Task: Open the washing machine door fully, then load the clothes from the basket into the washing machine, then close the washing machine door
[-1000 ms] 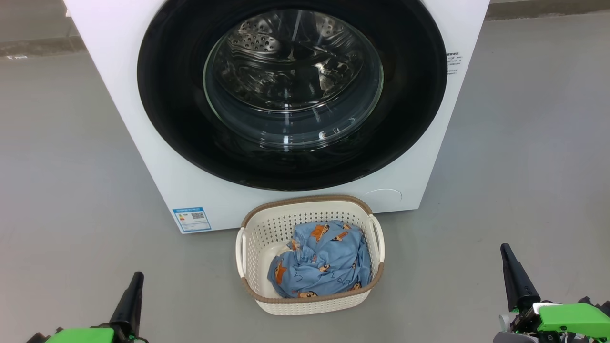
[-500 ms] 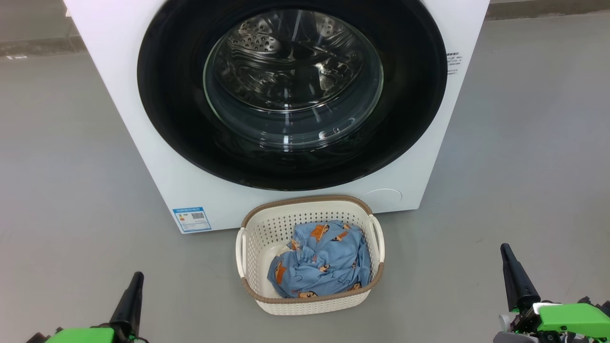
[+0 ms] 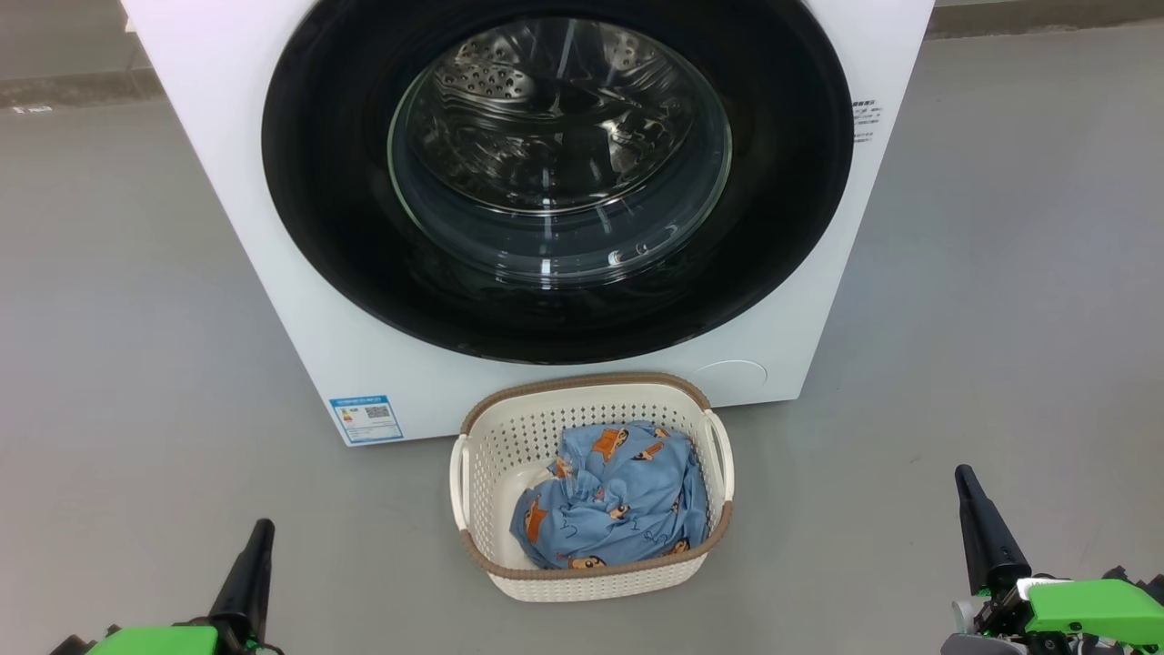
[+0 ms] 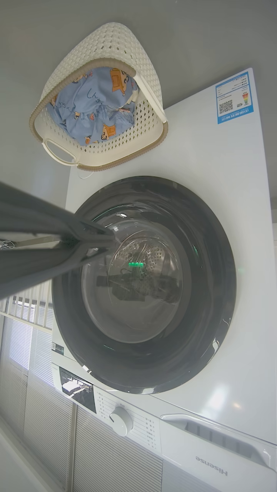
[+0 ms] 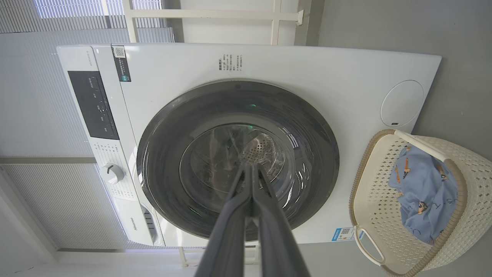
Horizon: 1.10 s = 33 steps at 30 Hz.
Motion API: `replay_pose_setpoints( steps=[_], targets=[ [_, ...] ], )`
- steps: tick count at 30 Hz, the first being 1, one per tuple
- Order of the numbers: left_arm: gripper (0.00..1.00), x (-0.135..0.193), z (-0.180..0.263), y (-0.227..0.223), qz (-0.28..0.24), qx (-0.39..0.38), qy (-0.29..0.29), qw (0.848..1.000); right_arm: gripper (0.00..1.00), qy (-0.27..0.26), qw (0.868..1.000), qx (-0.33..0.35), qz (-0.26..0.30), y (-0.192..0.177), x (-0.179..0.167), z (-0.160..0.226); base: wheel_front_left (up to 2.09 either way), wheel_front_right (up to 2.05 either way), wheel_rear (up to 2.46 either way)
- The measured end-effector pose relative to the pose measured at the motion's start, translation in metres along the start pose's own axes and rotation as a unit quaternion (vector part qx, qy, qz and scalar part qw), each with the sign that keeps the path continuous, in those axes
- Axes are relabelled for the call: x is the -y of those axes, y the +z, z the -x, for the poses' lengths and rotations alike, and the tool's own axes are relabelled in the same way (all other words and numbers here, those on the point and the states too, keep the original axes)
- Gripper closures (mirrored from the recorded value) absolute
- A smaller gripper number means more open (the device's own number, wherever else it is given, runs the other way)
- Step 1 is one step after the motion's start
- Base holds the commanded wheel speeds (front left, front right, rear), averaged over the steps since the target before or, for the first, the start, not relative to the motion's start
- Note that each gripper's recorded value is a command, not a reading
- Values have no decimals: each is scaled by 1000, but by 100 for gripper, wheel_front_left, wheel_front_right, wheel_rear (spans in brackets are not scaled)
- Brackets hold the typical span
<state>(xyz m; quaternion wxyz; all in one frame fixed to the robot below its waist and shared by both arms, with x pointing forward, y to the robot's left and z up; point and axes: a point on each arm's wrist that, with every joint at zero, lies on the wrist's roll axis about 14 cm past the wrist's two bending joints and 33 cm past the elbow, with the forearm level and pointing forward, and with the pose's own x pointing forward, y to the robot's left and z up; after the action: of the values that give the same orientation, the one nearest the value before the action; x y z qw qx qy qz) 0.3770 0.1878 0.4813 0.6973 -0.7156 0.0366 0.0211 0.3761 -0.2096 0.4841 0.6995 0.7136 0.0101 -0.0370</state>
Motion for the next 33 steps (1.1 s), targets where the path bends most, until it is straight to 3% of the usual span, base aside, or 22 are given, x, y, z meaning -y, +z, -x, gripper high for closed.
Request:
replay_pose_setpoints(
  steps=[33],
  targets=[
    [100, 0, 0, 0, 0, 0, 0, 1000, 100, 0, 1000, 0, 0, 0, 0, 0, 0, 0, 0]
  ],
)
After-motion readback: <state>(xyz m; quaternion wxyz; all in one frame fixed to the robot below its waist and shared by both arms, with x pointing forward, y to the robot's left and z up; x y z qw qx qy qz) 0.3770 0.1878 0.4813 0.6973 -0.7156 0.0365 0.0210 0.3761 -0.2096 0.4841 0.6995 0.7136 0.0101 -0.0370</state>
